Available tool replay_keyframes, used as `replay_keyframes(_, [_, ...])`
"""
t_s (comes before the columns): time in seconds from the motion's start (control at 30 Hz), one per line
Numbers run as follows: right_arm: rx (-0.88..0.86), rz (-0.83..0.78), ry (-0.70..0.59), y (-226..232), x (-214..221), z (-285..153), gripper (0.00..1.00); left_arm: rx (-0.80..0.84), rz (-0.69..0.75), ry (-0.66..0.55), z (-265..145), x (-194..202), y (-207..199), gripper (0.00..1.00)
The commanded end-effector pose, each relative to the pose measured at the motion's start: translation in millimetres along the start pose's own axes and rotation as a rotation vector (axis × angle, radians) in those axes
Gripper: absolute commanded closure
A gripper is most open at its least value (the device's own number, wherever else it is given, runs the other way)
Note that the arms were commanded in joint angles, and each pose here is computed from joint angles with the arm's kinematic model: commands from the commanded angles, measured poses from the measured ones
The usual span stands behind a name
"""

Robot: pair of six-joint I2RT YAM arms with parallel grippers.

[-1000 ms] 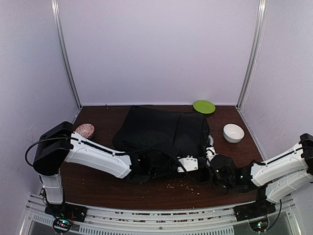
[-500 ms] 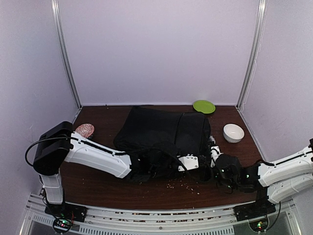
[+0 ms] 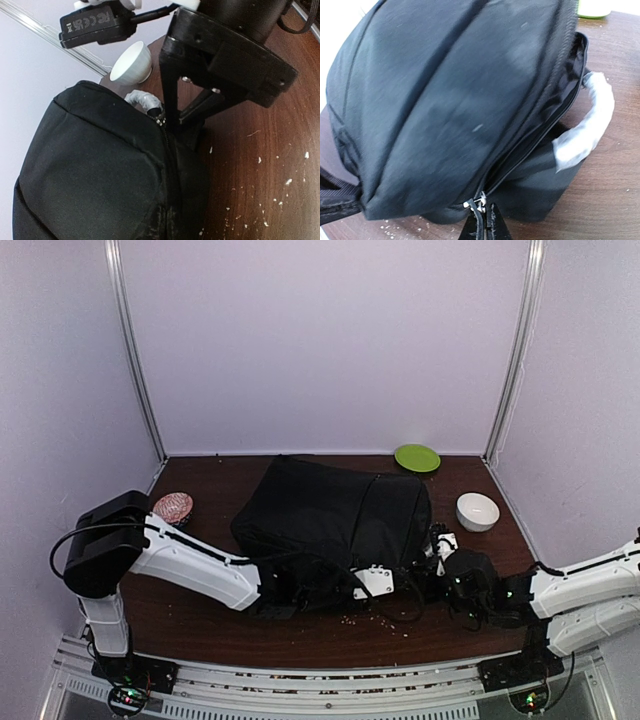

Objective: Pack the student bag
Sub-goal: Zip the student bag at the center of the board, then adjust the student bag at the center of the board.

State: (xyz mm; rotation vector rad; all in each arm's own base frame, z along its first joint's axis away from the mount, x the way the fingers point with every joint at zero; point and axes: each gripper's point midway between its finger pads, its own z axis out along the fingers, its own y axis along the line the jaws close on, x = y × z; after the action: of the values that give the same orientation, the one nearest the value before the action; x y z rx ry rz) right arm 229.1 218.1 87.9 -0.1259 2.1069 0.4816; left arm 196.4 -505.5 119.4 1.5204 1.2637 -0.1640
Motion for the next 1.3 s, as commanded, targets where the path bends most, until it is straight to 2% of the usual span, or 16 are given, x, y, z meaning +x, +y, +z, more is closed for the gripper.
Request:
replay_keyframes(0.0, [0.089, -0.001, -0.045, -16, -14, 5, 1.00, -0.054, -0.052, 0.058, -12, 21, 20, 1.00])
replay_keyframes(0.47, [0.183, 0.129, -0.107, -38, -37, 25, 1.00, -0.082, -0.133, 0.117, -46, 49, 19, 1.00])
replay_keyframes(0.67, [0.152, 0.131, -0.087, -32, -35, 29, 1.00, -0.095, -0.187, 0.148, -56, 68, 13, 1.00])
replay_keyframes(0.77, [0.049, 0.102, -0.040, -14, -31, 28, 1.00, -0.120, -0.227, 0.154, -63, 72, 17, 1.00])
replay_keyframes(0.83, [-0.023, 0.070, 0.008, -2, -26, 22, 0.84, -0.145, -0.251, 0.168, -66, 72, 23, 1.00])
replay_keyframes(0.9, [-0.065, 0.053, 0.040, 4, -23, 12, 0.62, -0.169, -0.280, 0.190, -70, 73, 29, 1.00])
replay_keyframes(0.97, [-0.085, 0.029, 0.071, 5, -22, 0, 0.46, -0.187, -0.307, 0.213, -73, 75, 34, 1.00])
replay_keyframes(1.0, [-0.093, 0.017, 0.079, 6, -23, -7, 0.41, -0.196, -0.325, 0.218, -75, 74, 37, 0.96])
replay_keyframes(1.07, [-0.106, -0.008, 0.089, 6, -28, -20, 0.34, -0.214, -0.357, 0.235, -79, 76, 40, 0.78])
replay_keyframes(1.13, [-0.106, -0.033, 0.091, 5, -37, -34, 0.30, -0.229, -0.393, 0.242, -84, 77, 44, 0.60])
replay_keyframes(1.27, [-0.116, -0.060, 0.037, 12, -75, -56, 0.24, -0.254, -0.494, 0.231, -99, 77, 52, 0.30])
